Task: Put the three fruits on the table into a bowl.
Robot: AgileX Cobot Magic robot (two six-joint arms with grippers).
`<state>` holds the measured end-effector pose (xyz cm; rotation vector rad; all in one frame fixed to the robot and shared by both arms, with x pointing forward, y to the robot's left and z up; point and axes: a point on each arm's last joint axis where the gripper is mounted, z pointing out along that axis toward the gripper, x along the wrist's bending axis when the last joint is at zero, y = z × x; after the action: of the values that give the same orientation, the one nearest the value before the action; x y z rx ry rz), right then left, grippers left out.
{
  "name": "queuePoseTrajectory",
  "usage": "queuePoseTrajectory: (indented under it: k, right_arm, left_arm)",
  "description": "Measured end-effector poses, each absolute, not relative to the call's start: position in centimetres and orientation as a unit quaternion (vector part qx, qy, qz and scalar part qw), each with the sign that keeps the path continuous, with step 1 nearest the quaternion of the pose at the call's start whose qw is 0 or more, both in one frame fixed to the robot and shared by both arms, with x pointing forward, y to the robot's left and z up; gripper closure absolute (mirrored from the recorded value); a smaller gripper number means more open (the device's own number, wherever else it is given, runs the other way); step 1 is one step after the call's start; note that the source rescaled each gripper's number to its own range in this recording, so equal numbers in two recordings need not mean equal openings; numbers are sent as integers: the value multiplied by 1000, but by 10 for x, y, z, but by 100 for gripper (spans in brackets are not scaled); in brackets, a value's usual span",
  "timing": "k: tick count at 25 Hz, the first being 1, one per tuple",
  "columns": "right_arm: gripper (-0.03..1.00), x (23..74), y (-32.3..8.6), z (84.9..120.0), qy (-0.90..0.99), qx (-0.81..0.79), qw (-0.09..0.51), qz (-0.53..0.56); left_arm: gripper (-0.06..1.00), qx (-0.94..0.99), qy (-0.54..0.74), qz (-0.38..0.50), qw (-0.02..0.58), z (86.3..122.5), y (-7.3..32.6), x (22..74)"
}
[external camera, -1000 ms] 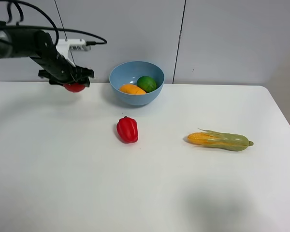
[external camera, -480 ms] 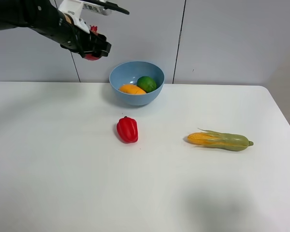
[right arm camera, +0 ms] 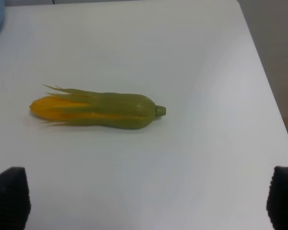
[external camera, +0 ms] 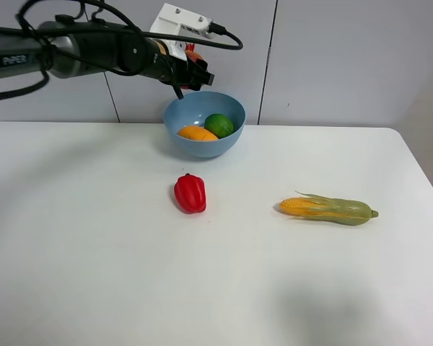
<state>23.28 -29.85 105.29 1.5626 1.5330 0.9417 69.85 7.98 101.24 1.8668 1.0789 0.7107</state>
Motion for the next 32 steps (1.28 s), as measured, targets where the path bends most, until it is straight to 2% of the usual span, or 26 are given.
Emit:
queuePoseTrajectory:
  k: [7, 12, 13, 15, 16, 17, 18, 22, 26, 30, 32]
  right_arm:
    - [-3, 233, -298, 1053, 598, 609, 370, 367]
    - [-3, 233, -298, 1053, 598, 609, 370, 367]
    - [-3, 233, -298, 1053, 598, 609, 370, 367]
    - [-3, 233, -298, 1053, 598, 609, 370, 367]
    - [-3, 233, -298, 1053, 598, 609, 370, 367]
    - [-3, 233, -298, 1053, 598, 609, 370, 367]
    - [-3, 233, -298, 1053, 598, 609, 370, 367]
    - [-3, 233, -298, 1053, 598, 609, 370, 367]
    - [-3, 233, -298, 1053, 598, 609, 370, 367]
    - [-3, 233, -298, 1053, 598, 609, 370, 367]
    - [-3, 233, -298, 1053, 598, 609, 370, 367]
  left_arm:
    - [83, 748, 467, 242, 405, 955, 68, 719]
    - [83, 754, 477, 227, 390, 941, 68, 719]
    - [75, 752, 479, 226, 392, 941, 68, 719]
    - [32, 744, 489, 222, 398, 944, 68, 719]
    - [15, 738, 498, 217, 401, 945, 68, 719]
    - [6, 734, 506, 211, 401, 947, 68, 718]
    - [1, 730, 514, 205, 401, 949, 68, 717]
    - [-3, 727, 538, 179, 388, 976, 72, 707]
    - [-3, 763, 530, 172, 328, 1025, 88, 682]
    - [-3, 787, 542, 176, 235, 1065, 138, 663]
    - [-3, 782, 558, 185, 207, 1082, 170, 659]
